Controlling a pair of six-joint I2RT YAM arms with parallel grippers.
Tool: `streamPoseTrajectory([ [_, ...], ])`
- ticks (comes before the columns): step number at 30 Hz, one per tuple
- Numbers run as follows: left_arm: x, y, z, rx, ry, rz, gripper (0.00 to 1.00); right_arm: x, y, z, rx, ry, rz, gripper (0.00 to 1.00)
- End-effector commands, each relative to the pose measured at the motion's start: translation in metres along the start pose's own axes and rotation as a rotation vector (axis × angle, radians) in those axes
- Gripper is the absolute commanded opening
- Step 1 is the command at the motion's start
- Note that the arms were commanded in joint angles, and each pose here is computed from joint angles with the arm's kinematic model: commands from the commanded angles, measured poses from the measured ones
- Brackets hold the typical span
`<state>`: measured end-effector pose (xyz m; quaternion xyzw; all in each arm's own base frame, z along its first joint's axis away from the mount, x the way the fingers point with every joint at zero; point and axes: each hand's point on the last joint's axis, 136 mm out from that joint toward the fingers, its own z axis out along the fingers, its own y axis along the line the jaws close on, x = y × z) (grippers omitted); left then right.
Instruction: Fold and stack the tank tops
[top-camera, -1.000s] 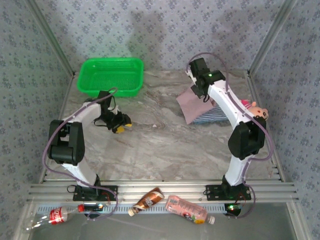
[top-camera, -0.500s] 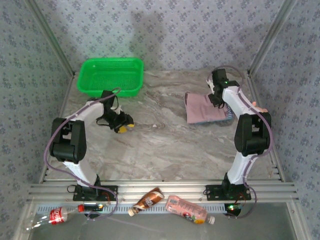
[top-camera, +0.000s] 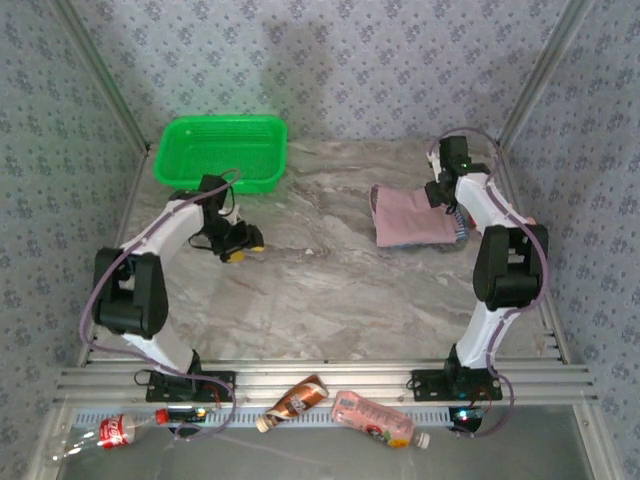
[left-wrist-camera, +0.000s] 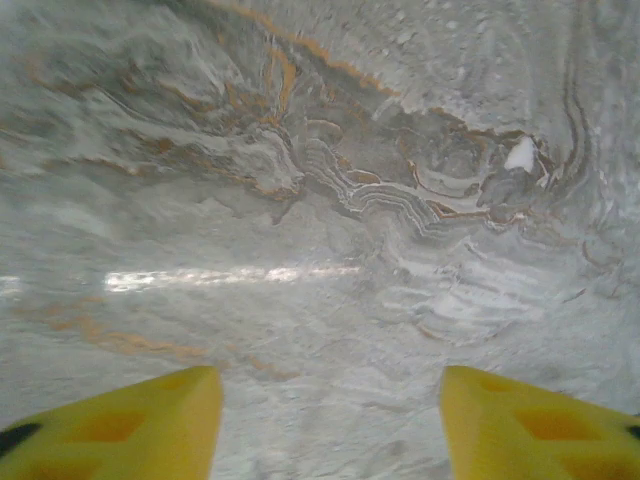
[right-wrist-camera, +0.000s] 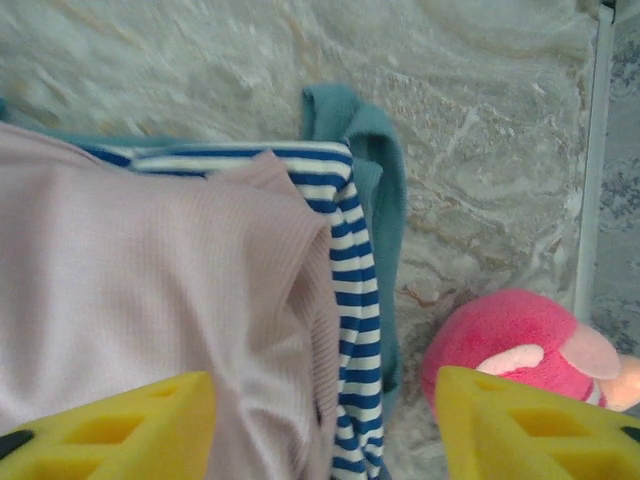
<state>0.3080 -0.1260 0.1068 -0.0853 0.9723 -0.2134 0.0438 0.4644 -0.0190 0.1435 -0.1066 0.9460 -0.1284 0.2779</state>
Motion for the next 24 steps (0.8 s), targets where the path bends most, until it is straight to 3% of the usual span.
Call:
streamPoseTrajectory([
  [1, -0.005, 0.027, -0.034, -0.082, -0.146, 0.048, 0.72, -0.02, 0.023, -0.055, -0.163, -0.192, 0.114, 0.7],
  [2, -0.011, 0.035, -0.04, -0.098, -0.193, 0.058, 0.74, -0.019, 0.033, -0.063, -0.21, -0.224, 0.133, 0.82],
  [4, -0.028, 0.055, -0.053, -0.14, -0.313, 0.075, 0.8, -0.002, 0.053, -0.067, -0.283, -0.278, 0.154, 0.97],
  [5, -0.034, 0.063, -0.056, -0.155, -0.358, 0.084, 0.81, 0.005, 0.059, -0.068, -0.305, -0.307, 0.175, 1.0],
  [9, -0.07, 0.086, -0.066, -0.219, -0.58, 0.148, 0.94, 0.038, 0.06, -0.059, -0.256, -0.387, 0.263, 1.0],
  [14, -0.085, 0.113, -0.064, -0.297, -0.748, 0.181, 0.96, 0.076, 0.043, -0.037, -0.084, -0.4, 0.262, 1.0],
  [19, -0.087, 0.126, -0.053, -0.322, -0.793, 0.211, 0.97, 0.096, 0.029, -0.021, -0.066, -0.43, 0.297, 1.0],
  [24, -0.093, 0.126, -0.045, -0.31, -0.814, 0.228, 0.99, 0.09, 0.024, -0.017, -0.064, -0.46, 0.308, 1.0],
])
